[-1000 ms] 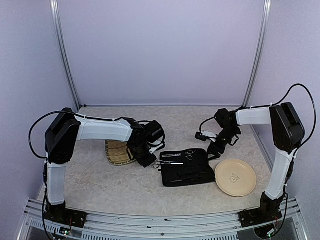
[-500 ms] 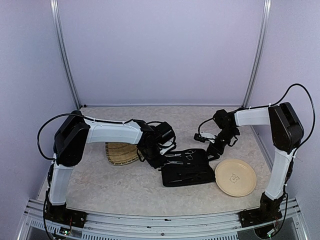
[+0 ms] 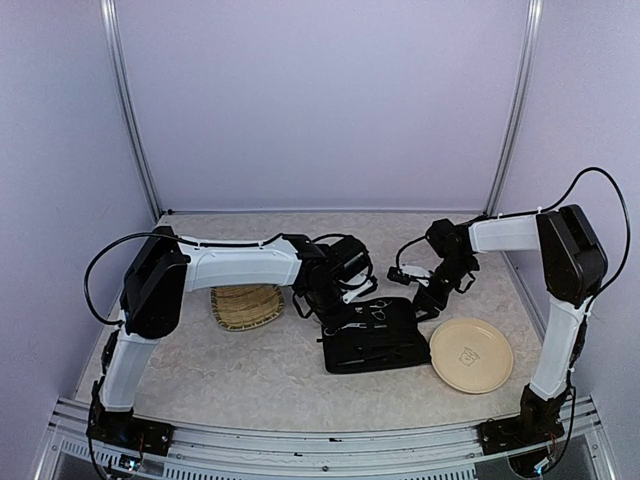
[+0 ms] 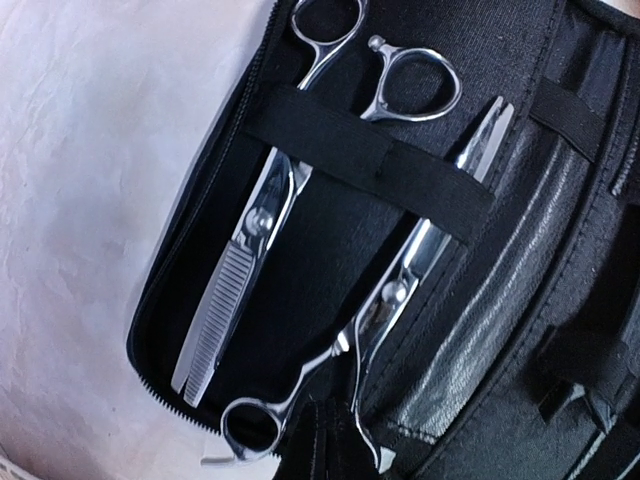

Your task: Sort the hair-cutting tools

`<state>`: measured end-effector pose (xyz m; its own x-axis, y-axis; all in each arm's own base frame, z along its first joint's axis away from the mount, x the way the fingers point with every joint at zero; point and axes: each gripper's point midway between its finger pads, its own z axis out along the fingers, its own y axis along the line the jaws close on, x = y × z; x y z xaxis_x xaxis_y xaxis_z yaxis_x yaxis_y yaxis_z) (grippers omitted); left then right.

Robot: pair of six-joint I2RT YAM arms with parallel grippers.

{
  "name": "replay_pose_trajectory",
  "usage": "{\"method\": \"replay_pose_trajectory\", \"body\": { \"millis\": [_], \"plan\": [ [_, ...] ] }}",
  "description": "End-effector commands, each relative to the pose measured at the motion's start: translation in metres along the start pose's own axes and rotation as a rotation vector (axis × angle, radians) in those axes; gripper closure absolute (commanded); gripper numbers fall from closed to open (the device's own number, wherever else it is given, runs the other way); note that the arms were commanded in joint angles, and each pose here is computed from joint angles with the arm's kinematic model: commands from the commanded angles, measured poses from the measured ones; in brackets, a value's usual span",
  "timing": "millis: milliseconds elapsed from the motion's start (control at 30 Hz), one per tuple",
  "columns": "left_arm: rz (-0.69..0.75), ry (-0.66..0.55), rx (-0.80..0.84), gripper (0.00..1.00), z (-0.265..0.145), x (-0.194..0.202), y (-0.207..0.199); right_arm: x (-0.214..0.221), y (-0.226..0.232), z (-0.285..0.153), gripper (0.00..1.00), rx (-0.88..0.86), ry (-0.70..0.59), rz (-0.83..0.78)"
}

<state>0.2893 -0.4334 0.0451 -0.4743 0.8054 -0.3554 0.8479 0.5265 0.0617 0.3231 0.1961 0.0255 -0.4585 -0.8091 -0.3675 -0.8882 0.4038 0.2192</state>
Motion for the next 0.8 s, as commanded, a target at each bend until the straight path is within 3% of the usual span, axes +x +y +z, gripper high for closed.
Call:
{"method": "replay_pose_trajectory", "body": {
  "millis": [0, 67, 233, 333, 767],
  "plan": [
    [0.043, 0.026, -0.006, 0.97, 0.004, -0.001, -0.002, 0.007, 0.007, 0.011, 0.45, -0.029, 0.027, -0.003],
    [0.046, 0.03, -0.025, 0.94, -0.002, 0.0, 0.002, 0.007, 0.007, 0.011, 0.45, -0.029, 0.026, -0.002],
    [0.04, 0.062, -0.115, 0.69, -0.013, 0.013, 0.024, 0.008, 0.008, 0.012, 0.45, -0.034, 0.03, -0.003],
    [0.039, 0.08, -0.121, 0.62, -0.016, 0.021, 0.031, 0.008, 0.009, 0.013, 0.45, -0.036, 0.031, -0.004],
    [0.084, 0.086, -0.053, 0.59, -0.01, 0.025, 0.022, 0.008, 0.01, 0.013, 0.46, -0.036, 0.033, -0.006]
  ]
}}
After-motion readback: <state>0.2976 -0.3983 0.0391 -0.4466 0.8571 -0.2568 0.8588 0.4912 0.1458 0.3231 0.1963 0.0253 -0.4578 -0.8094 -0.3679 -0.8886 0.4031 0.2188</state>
